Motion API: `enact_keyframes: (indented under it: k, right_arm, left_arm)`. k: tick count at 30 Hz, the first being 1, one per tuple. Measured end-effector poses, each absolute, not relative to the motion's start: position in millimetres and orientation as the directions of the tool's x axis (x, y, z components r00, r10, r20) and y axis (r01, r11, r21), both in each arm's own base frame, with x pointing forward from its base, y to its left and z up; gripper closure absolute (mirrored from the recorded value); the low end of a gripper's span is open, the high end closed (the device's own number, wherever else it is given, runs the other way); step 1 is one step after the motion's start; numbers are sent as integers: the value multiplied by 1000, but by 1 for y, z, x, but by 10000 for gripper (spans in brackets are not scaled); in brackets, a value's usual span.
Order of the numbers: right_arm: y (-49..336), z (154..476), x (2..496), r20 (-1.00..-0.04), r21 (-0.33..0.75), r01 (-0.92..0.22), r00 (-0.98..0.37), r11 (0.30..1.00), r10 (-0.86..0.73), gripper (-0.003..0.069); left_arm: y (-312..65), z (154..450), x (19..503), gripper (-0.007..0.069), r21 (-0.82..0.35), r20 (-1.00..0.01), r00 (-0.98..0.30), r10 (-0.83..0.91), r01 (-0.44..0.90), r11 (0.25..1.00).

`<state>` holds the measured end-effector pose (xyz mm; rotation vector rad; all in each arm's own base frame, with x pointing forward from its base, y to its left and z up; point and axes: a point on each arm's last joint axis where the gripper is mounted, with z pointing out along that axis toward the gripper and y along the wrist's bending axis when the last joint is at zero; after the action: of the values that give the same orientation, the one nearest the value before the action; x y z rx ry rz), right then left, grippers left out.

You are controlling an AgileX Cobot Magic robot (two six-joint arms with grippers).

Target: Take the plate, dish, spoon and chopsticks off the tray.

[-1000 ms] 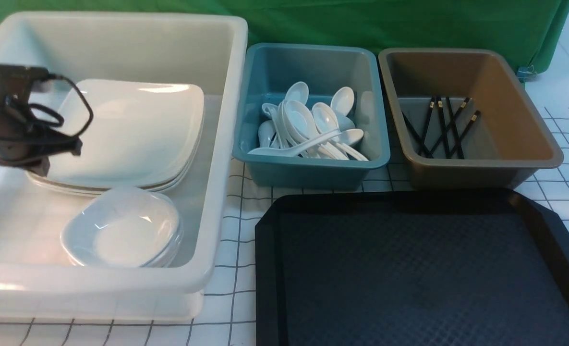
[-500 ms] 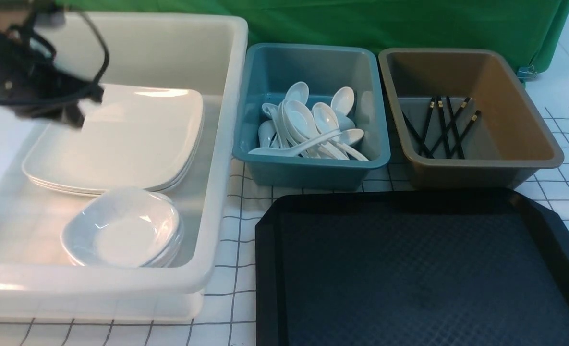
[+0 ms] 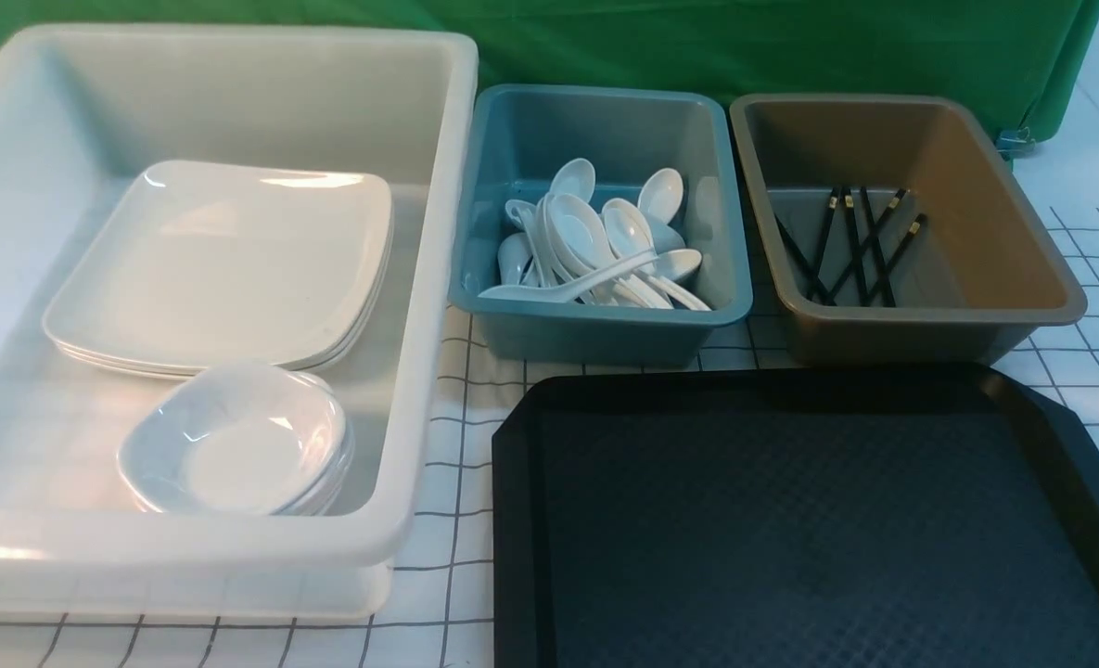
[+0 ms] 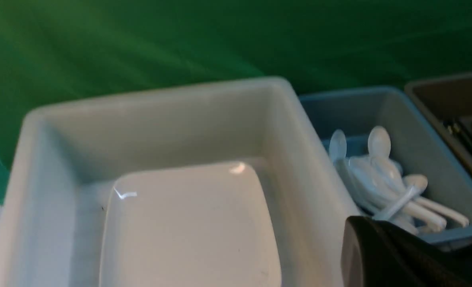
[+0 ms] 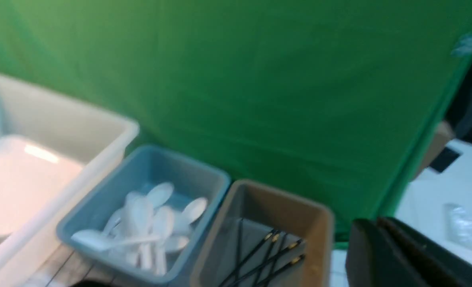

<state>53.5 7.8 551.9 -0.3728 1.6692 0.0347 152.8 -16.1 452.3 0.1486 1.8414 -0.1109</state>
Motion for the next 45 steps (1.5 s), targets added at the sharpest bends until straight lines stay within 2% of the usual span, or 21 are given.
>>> enact_keyframes:
  k: [3, 5, 6, 8, 9, 10, 13, 18, 45]
  right_arm:
    - [-4, 530, 30, -984, -175, -218, 14, 960, -177, 653]
    - [-7, 502, 19, -987, -148, -218, 96, 965, -130, 653]
    - [-9, 501, 14, -985, -142, -217, 129, 966, -116, 653]
    - [-12, 471, 3, -973, -90, -228, 227, 970, -37, 653]
    - [-11, 465, 6, -975, -80, -230, 219, 970, -29, 653]
    - [-13, 446, -2, -958, -42, -247, 286, 968, 32, 653]
    - [-11, 413, -4, -941, -21, -274, 329, 962, 73, 652]
    - [-6, 372, 5, -947, -22, -295, 313, 955, 75, 641]
    - [-4, 366, 8, -948, -19, -300, 308, 954, 78, 563]
  left_arm:
    - [-15, 434, 119, 621, -18, -981, -195, 12, 151, 988]
    - [-14, 411, 98, 621, -34, -984, -177, -7, 147, 989]
    - [-14, 409, 94, 621, -34, -986, -165, -10, 147, 989]
    - [-13, 376, 79, 621, -58, -986, -161, -35, 141, 988]
    - [-13, 373, 78, 621, -62, -986, -159, -40, 140, 988]
    - [-12, 353, 69, 621, -87, -988, -136, -68, 134, 987]
    - [-11, 328, 61, 621, -124, -989, -92, -113, 123, 985]
    - [-9, 300, 63, 621, -138, -990, -49, -134, 100, 985]
    - [-8, 296, 65, 621, -145, -989, -33, -142, 92, 985]
